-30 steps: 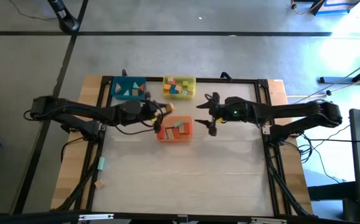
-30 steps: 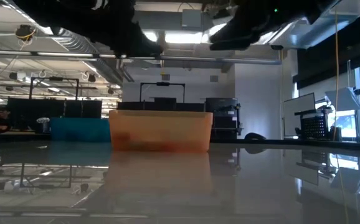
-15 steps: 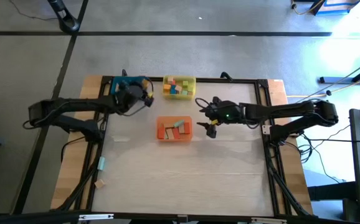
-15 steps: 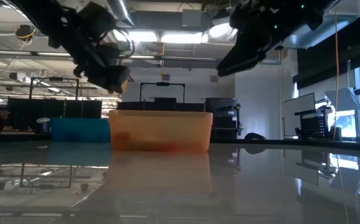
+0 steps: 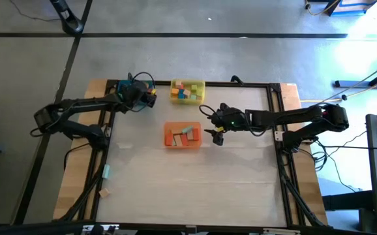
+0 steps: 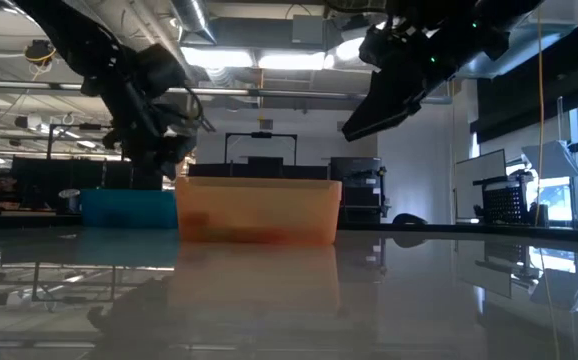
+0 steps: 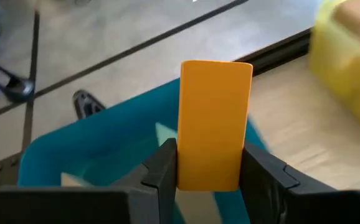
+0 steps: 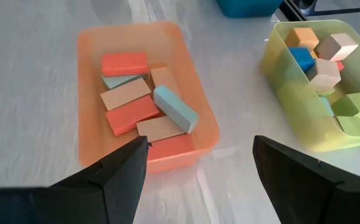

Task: Sort blocks by size
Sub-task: Put the yellow triangle block into the blue bin

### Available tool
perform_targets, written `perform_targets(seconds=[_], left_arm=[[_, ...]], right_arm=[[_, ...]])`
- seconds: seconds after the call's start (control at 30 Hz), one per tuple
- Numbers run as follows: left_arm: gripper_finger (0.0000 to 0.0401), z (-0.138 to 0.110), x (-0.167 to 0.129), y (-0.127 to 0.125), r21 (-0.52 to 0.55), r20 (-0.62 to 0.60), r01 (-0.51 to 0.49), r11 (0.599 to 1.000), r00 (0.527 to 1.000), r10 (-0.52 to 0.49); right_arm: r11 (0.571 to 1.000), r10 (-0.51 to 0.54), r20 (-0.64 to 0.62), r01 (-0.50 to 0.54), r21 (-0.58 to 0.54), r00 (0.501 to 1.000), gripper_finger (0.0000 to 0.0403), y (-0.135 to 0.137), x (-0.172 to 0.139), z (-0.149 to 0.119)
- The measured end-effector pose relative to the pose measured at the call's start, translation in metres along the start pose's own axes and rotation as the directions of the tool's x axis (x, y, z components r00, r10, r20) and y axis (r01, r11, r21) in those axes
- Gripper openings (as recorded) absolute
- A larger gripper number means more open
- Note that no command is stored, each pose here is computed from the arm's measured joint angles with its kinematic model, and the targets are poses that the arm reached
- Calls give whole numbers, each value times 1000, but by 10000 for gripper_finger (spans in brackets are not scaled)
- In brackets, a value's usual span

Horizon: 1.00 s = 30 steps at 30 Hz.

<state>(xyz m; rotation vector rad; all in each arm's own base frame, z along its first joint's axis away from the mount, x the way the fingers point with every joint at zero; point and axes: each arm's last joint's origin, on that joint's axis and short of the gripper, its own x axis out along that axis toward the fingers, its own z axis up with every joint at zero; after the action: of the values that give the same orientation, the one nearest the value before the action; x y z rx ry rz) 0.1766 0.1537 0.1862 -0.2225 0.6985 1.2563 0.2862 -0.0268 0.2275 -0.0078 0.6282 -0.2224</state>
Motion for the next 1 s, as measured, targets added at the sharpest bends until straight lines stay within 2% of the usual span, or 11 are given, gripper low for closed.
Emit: perform_targets(seconds=[0.17, 0.33, 0.7, 1.0], left_arm=[[127, -6, 11, 6, -16, -66, -35, 999, 997, 34], [129, -8, 15, 7, 18, -106, 22, 1000, 994, -20], [220, -12, 18, 14, 29, -164, 8, 1000, 986, -3], [225, 0, -5, 5, 69, -119, 75, 995, 991, -67]], right_arm=[[1000, 0, -4, 0, 6, 1000, 289, 0, 0, 0], [1000, 0, -4, 0, 7, 1000, 289, 0, 0, 0], [1000, 1, -5, -1, 6, 1000, 289, 0, 0, 0], [1000, 1, -4, -1, 6, 1000, 289, 0, 0, 0]])
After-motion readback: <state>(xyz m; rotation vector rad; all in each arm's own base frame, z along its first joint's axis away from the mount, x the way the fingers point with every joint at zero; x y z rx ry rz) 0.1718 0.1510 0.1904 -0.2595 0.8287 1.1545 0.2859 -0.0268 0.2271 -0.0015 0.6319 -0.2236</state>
